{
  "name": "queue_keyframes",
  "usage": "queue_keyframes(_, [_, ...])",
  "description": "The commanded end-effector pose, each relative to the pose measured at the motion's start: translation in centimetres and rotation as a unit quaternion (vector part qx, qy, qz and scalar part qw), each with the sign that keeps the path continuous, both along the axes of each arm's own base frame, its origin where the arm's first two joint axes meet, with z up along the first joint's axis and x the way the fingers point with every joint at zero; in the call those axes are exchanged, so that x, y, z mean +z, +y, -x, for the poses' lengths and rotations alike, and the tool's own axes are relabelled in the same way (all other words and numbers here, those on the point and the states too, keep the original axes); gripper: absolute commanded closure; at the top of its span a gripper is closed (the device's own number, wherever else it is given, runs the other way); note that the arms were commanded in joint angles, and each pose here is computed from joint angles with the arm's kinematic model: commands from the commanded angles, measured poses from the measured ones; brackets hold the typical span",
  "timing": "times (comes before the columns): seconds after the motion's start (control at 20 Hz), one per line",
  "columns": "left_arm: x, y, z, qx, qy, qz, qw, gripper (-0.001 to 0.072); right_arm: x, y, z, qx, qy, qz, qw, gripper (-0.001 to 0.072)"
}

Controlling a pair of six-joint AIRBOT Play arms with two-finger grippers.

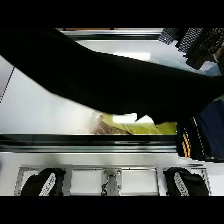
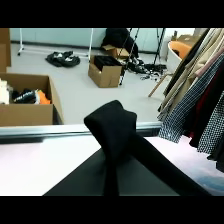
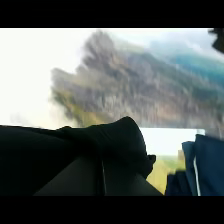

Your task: Fold the clothes and pants, and hang the long-sleeved shirts on hangers.

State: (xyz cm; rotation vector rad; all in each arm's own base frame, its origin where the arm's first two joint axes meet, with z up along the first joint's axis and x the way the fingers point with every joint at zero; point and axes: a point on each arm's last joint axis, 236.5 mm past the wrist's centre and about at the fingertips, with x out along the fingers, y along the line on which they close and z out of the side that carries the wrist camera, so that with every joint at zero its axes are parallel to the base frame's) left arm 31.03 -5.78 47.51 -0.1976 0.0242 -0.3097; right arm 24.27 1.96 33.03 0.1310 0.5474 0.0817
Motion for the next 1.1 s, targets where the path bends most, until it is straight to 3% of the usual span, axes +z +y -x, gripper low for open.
queue_keyframes(0.0, [-5.2, 1.0, -2.7, 0.01, 0.057, 0.02, 0.998, 0.0701, -4.7, -0.1, 0.8, -0.022, 0.119, -0.038, 0.992, 0.0701])
queue_keyframes(0.3, [-22.0, -0.4, -16.3, -0.007, 0.226, 0.053, 0.973, 0.0701, -18.3, 1.8, -8.3, 0.012, 0.323, -0.075, 0.943, 0.0701])
queue_keyframes(0.55, [-30.8, -3.7, -27.0, -0.025, 0.278, 0.053, 0.959, 0.07, -27.6, 1.8, -19.9, 0.0, 0.312, -0.08, 0.947, 0.069])
queue_keyframes(0.6, [-31.8, -3.9, -28.3, -0.028, 0.288, 0.056, 0.955, 0.057, -27.9, 1.4, -21.5, -0.008, 0.296, -0.085, 0.951, 0.0666])
queue_keyframes(0.65, [-32.6, -3.8, -29.1, -0.026, 0.302, 0.071, 0.95, 0.0211, -27.8, 1.2, -22.7, -0.013, 0.282, -0.094, 0.955, 0.0487])
queue_keyframes(0.7, [-33.0, -3.2, -29.6, -0.02, 0.317, 0.092, 0.944, 0.0093, -27.4, 1.0, -23.4, -0.016, 0.27, -0.103, 0.957, 0.0224])
queue_keyframes(0.75, [-33.3, -2.4, -29.5, -0.016, 0.335, 0.105, 0.936, 0.01, -26.5, 0.2, -23.8, -0.023, 0.256, -0.105, 0.961, 0.0124])
queue_keyframes(0.9, [-34.9, 2.1, -26.6, -0.005, 0.405, 0.1, 0.909, 0.0101, -22.7, -2.1, -22.9, -0.021, 0.216, -0.084, 0.973, 0.0126])
queue_keyframes(1.05, [-39.9, 7.5, -19.9, 0.059, 0.498, 0.061, 0.863, 0.0101, -19.9, -2.1, -19.3, -0.011, 0.204, -0.066, 0.977, 0.0127])
